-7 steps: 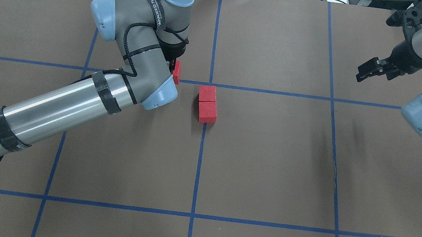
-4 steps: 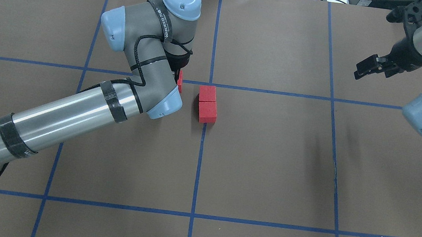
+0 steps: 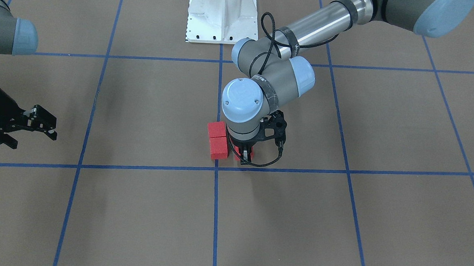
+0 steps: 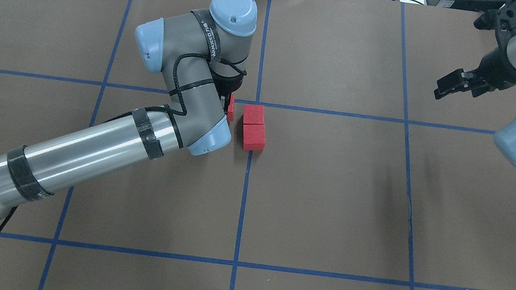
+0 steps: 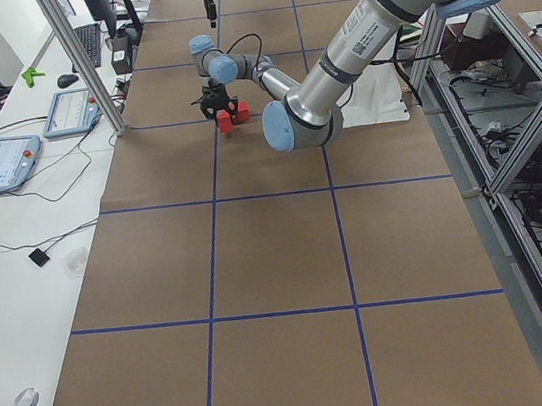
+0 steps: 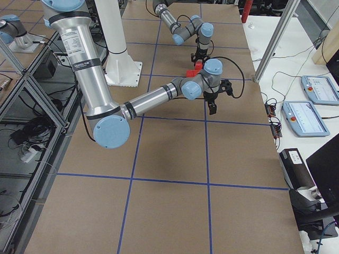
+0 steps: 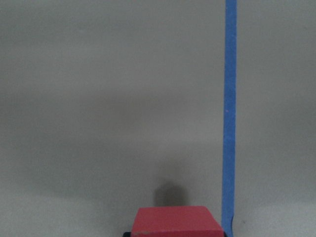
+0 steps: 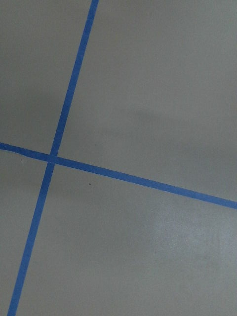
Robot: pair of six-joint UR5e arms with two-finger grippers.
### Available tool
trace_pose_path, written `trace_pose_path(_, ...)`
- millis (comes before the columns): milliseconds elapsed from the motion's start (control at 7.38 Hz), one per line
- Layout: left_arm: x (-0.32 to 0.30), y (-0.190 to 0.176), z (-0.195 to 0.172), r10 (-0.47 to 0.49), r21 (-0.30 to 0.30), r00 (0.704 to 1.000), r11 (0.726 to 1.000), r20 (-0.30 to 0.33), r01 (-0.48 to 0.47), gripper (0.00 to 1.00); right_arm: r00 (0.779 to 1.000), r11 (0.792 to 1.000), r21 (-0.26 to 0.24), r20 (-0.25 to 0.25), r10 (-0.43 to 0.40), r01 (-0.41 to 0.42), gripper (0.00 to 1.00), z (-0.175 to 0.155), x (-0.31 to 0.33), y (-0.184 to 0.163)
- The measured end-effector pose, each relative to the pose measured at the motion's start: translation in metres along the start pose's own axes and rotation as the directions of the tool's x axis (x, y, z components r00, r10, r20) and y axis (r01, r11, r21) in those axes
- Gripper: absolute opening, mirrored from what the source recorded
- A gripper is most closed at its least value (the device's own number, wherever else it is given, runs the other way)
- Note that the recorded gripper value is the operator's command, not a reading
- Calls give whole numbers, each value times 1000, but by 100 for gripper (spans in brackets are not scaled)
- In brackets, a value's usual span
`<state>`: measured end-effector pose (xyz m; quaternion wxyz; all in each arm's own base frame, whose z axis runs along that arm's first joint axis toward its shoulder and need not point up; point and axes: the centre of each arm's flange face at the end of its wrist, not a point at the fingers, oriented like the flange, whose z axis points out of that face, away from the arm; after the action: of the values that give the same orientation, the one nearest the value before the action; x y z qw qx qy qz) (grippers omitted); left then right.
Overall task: Form red blocks into L shape at center
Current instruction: 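Lower the cube beside the farther cube of the pair and open the left gripper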
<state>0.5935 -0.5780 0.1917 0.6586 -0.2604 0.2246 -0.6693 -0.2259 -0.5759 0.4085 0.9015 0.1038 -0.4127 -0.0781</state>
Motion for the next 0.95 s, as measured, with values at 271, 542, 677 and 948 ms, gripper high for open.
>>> trace_pose_path(271, -2, 8, 0, 9, -5, 1000, 1000, -1, -9, 0, 1000, 1000, -2, -2, 2, -2, 99, 1, 1, 0)
trace_pose_path(542, -1, 11, 9, 15, -6, 1000, 1000, 0, -15, 0, 1000, 1000, -1, -1, 1, -1, 99, 0, 0, 0)
trace_pose_path(677, -1, 12, 11, 16, -6, 1000, 1000, 0, -16, 0, 1000, 1000, -1, 0, 0, 0, 99, 0, 0, 0)
trace_pose_path(948, -2, 14, 12, 18, -7, 1000, 1000, 1, -18, 0, 1000, 1000, 1, 0, -1, 1, 99, -1, -1, 0)
